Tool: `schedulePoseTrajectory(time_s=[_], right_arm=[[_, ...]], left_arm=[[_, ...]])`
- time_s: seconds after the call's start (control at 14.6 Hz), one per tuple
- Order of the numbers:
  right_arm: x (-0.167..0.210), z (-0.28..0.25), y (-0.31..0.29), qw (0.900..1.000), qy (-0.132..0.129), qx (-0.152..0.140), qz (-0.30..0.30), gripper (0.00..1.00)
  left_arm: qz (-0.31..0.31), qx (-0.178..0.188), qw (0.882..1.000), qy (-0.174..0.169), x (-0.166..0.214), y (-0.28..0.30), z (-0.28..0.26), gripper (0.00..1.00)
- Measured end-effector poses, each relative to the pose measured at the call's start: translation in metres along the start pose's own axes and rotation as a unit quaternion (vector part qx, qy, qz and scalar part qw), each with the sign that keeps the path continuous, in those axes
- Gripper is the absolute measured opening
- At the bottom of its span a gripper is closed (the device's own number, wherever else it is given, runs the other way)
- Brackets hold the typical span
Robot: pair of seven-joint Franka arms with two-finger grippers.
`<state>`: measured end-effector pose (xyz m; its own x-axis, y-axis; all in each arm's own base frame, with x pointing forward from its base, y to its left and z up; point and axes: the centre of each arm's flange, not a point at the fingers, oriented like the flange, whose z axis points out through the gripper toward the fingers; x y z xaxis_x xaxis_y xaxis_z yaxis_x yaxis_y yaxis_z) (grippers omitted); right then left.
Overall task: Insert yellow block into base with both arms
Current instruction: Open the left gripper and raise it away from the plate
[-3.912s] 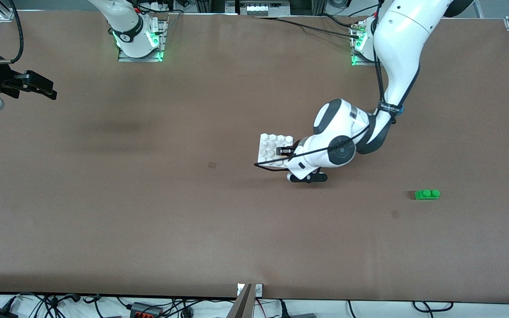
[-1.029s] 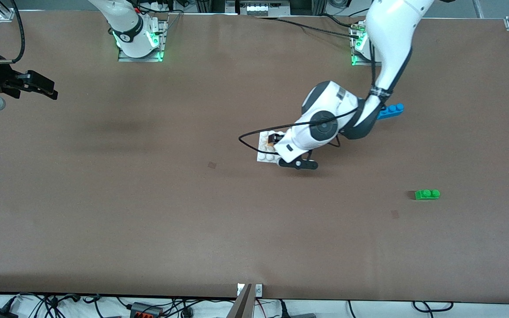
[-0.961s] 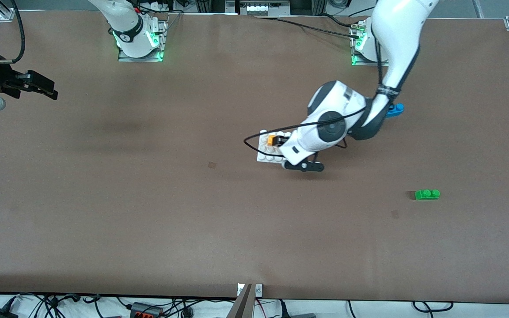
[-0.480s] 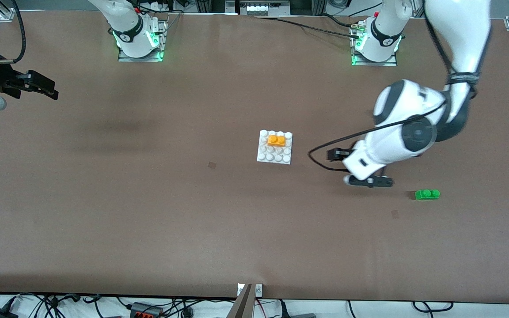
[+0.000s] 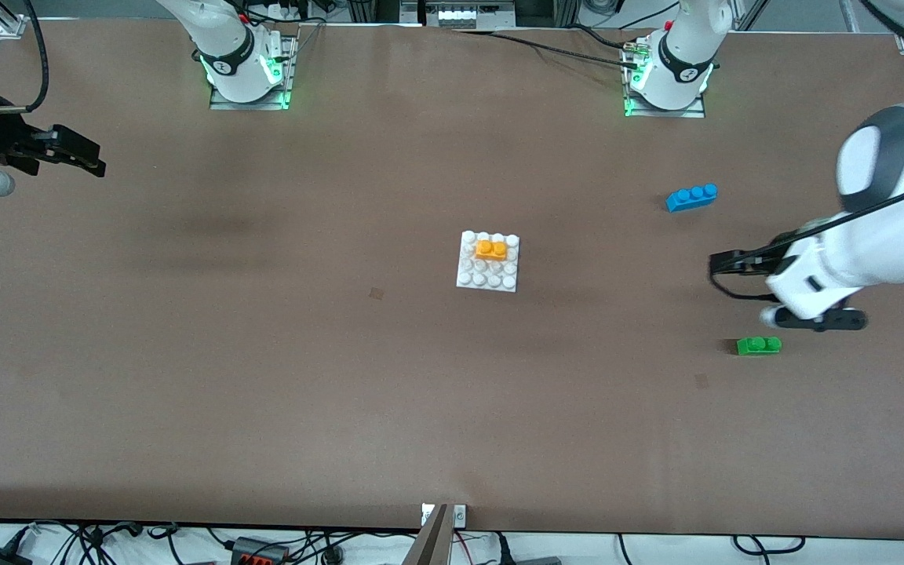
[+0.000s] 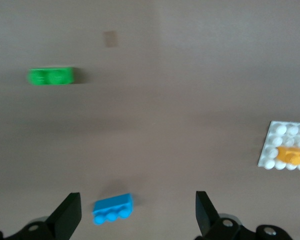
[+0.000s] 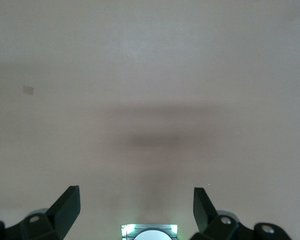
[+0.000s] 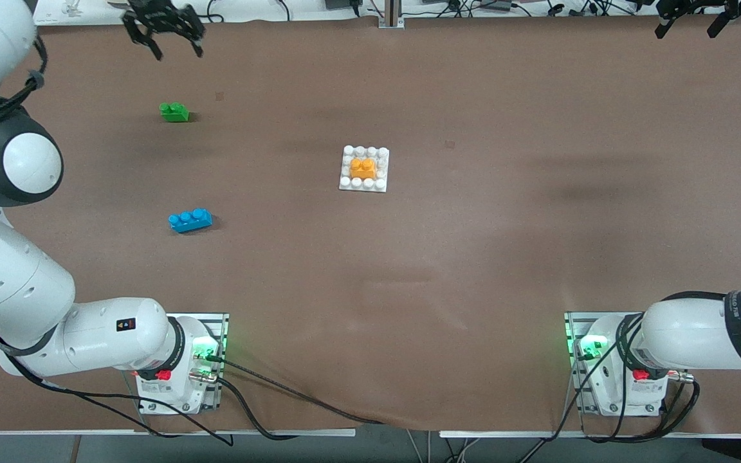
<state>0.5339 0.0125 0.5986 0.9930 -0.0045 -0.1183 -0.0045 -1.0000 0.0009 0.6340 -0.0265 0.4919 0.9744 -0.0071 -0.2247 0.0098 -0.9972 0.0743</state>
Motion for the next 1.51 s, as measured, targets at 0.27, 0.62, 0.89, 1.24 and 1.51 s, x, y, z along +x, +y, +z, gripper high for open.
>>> schedulePoseTrajectory(time_s=[0.27,0.62,0.89,1.24,1.51], right_arm=[[0.0,0.0,-0.003,1.0,0.0,-0.001,-0.003,1.0],[0.001,-0.002,0.005,1.0,0.006,-0.001,0.014,1.0],[0.005,-0.004,0.006,0.999,0.021,-0.001,0.034,1.0],[0.009,-0.001,0.006,0.999,0.025,-0.001,0.036,1.0],[0.01,-0.001,0.006,0.999,0.026,-0.001,0.036,1.0]], left_arm=[[-0.02,-0.006,1.0,0.004,-0.033,-0.061,-0.075,1.0],[-0.013,-0.008,1.0,-0.012,-0.034,-0.057,-0.073,1.0],[-0.004,-0.007,1.0,-0.014,-0.032,-0.046,-0.07,1.0],[0.003,-0.002,1.0,0.018,-0.029,-0.034,-0.079,1.0],[-0.02,0.027,0.999,0.04,-0.055,-0.039,-0.084,1.0]])
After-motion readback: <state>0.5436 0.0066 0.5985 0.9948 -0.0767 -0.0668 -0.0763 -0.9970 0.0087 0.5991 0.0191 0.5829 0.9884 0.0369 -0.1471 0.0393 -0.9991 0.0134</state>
